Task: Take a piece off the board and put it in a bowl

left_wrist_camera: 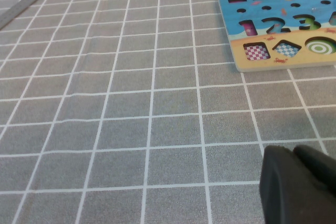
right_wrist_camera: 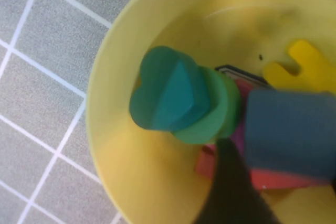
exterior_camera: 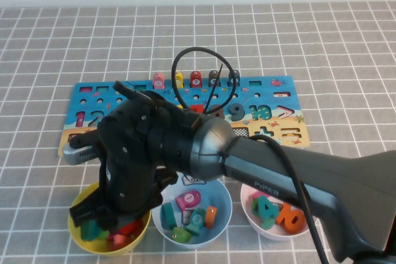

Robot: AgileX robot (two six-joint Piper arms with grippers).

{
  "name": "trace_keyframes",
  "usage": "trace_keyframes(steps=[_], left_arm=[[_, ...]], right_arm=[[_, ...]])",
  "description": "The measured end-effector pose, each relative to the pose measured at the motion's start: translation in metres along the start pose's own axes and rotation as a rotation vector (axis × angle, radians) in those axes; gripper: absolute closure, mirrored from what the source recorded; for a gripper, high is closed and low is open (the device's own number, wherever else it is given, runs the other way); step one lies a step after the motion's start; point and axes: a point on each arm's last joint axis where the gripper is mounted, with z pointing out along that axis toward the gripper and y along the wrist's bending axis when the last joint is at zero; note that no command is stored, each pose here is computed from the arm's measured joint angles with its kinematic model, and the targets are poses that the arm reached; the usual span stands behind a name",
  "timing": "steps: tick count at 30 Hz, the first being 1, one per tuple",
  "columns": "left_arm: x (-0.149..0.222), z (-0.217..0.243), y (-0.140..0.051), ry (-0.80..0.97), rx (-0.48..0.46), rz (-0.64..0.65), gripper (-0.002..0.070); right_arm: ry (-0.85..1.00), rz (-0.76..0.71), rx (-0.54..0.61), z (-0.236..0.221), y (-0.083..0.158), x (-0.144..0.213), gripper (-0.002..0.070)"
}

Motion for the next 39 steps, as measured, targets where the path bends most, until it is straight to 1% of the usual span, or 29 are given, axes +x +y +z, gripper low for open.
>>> trace_keyframes(steps=[3,5,8,12,14,15,17,22,24,27,31,36,39], left_arm=[[0.000,0.000,0.000,0.000,0.000,0.000,0.0678],[0.000,0.000,0.000,0.000,0.000,0.000,0.0678],[0.000,0.000,0.000,0.000,0.000,0.000,0.0678],[0.000,0.000,0.000,0.000,0.000,0.000,0.0678],[0.000,0.000,0.000,0.000,0.000,0.000,0.0678],[0.000,0.000,0.000,0.000,0.000,0.000,0.0678],[0.000,0.000,0.000,0.000,0.000,0.000,0.0678],[0.000,0.000,0.000,0.000,0.000,0.000,0.0678],[0.000,0.000,0.000,0.000,0.000,0.000,0.0678],[0.000,0.000,0.000,0.000,0.000,0.000,0.0678],[0.000,0.000,0.000,0.000,0.000,0.000,0.0678],[0.000,0.000,0.000,0.000,0.000,0.000,0.0678],[0.000,0.000,0.000,0.000,0.000,0.000,0.0678]], right_arm=[[0.000,0.002,0.000,0.000,0.000,0.000,0.0282],[0.000,0.002,0.000,0.000,0.000,0.000,0.0267],[-0.003,-0.008,-0.003,-0.002,0.004,0.002,0.0260],[-0.043,-0.046,-0.010,-0.021,0.015,0.007,0.0274],[-0.069,-0.066,-0.021,-0.036,0.022,0.010,0.0306],[-0.087,-0.080,-0.027,-0.045,0.025,0.012,0.0332],[-0.109,-0.106,-0.035,-0.061,0.033,0.020,0.0404],[-0.153,-0.204,-0.031,-0.099,0.047,0.044,0.0621],[-0.164,-0.261,-0.036,-0.115,0.052,0.053,0.0659],[-0.168,-0.362,-0.038,-0.140,0.057,0.068,0.0682],[-0.178,-0.472,-0.041,-0.160,0.064,0.084,0.0688],[-0.207,-0.568,-0.059,-0.184,0.068,0.106,0.0691],[-0.227,-0.599,-0.078,-0.204,0.063,0.124,0.0691]])
